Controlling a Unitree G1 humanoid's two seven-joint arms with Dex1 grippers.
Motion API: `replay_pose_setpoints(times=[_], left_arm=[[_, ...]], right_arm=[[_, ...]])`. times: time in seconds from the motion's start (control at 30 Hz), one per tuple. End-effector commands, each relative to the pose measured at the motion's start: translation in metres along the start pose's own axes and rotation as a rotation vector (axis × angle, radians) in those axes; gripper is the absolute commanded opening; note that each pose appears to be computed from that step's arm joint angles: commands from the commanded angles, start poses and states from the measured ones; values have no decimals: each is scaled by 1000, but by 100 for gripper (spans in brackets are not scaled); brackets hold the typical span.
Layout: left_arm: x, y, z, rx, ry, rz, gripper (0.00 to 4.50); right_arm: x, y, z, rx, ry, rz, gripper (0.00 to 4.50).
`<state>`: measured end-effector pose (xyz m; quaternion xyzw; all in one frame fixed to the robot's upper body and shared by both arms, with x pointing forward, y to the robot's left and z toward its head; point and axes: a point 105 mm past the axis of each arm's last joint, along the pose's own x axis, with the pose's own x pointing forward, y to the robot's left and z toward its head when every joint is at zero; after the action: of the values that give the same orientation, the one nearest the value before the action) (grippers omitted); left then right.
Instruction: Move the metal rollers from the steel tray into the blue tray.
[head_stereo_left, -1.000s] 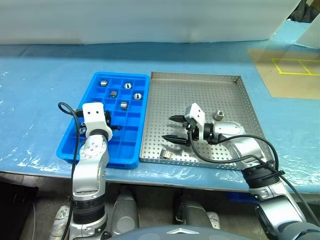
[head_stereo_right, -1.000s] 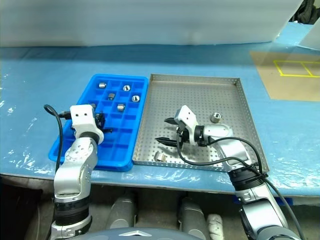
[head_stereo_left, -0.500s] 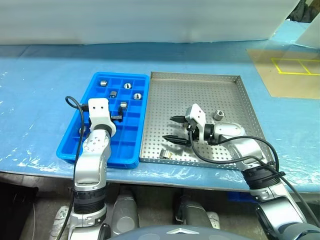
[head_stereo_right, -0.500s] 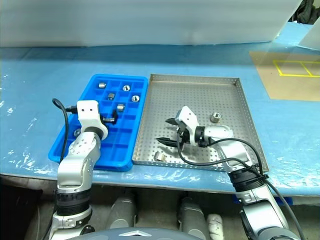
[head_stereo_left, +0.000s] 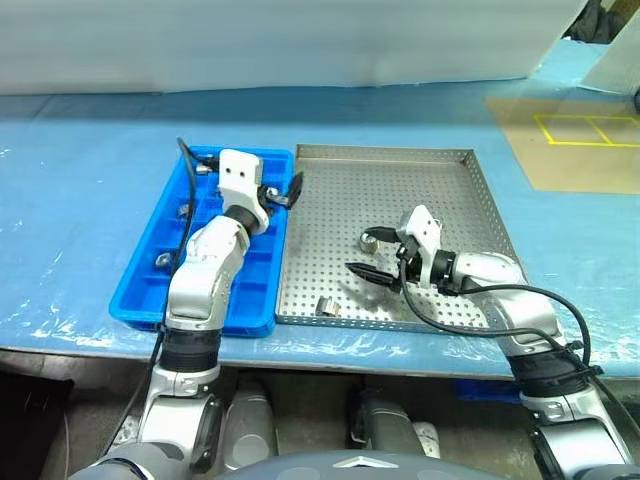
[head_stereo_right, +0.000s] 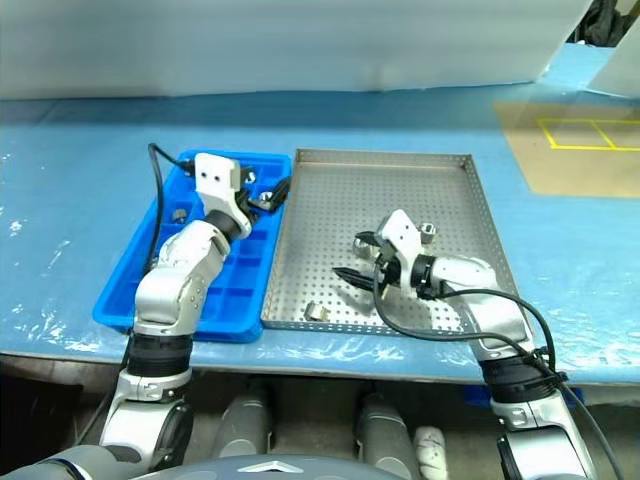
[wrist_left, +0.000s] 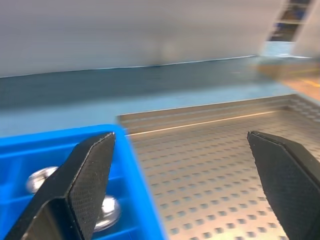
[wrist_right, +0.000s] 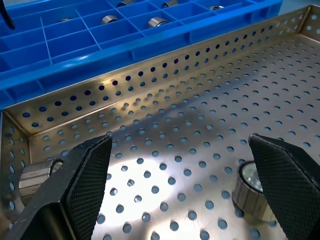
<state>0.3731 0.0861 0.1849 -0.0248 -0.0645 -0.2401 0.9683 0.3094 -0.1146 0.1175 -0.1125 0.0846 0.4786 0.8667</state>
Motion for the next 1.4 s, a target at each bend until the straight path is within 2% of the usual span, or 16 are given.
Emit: replay_pose_setpoints(times=[0.03, 0.23, 0.57, 0.8, 1.17, 1.27, 1.4], left_arm=[[9, -24, 14, 25, -47, -197, 445], [2, -51, -3, 72, 88, -523, 445], [-35, -51, -21, 171, 278, -844, 445], [-63, -47, -48, 285, 463, -1017, 445], [-76, -47, -58, 325, 555, -1110, 445], [-75, -41, -68, 401, 600, -1102, 445], [-73, -42, -72, 418, 596, -1104, 445]], right_arm=[[-16, -1, 15, -36, -36, -48, 450], [-33, 0, 10, -20, -16, -119, 450], [-41, 6, 3, 1, 10, -141, 450], [-42, 7, 2, 8, 23, -128, 450], [-42, 13, -3, 18, 39, -116, 450], [-42, 14, -4, 20, 43, -116, 450], [-41, 14, -4, 21, 44, -116, 450]])
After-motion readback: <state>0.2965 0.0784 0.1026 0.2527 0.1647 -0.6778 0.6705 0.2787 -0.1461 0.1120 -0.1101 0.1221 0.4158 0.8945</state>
